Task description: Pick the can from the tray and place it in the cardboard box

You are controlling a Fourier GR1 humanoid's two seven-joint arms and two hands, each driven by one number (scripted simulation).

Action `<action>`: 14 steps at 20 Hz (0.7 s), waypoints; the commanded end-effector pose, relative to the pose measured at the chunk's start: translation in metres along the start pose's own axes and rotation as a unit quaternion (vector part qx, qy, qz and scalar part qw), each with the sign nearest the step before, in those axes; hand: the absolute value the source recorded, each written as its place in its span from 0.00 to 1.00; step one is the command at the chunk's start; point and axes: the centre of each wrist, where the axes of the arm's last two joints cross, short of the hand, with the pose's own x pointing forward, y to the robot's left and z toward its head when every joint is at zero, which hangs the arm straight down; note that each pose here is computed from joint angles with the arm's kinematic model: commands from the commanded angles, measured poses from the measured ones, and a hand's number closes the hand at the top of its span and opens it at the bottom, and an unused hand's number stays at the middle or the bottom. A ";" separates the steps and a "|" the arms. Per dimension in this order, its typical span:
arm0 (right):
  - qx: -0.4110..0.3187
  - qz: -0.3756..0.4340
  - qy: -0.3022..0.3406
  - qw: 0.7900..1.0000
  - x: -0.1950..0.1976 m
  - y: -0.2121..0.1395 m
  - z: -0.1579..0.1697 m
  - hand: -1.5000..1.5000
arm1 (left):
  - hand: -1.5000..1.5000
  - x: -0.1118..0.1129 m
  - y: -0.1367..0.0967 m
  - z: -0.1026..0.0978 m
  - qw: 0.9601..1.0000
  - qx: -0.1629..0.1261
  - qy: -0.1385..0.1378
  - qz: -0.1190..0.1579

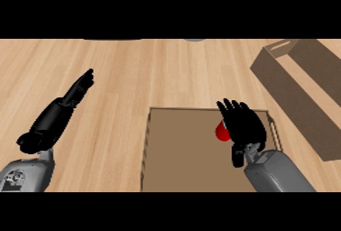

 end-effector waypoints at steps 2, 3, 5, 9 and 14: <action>-0.001 0.021 -0.043 0.999 0.005 0.005 -0.012 1.00 | 0.50 -0.001 0.004 -0.008 1.000 0.001 0.008 0.006; -0.009 0.023 -0.062 0.998 0.004 0.019 -0.015 1.00 | 0.50 0.010 0.011 -0.007 1.000 -0.007 0.002 0.005; -0.043 0.033 -0.072 0.996 -0.010 0.016 -0.017 1.00 | 0.50 0.004 -0.005 -0.004 1.000 0.007 -0.009 -0.002; -0.085 0.043 -0.077 0.992 -0.005 0.015 -0.020 1.00 | 0.50 -0.003 -0.004 0.002 1.000 0.002 -0.001 0.003; -0.140 0.061 -0.110 0.982 -0.007 0.014 -0.026 1.00 | 0.50 -0.004 0.013 -0.001 1.000 -0.003 0.007 -0.001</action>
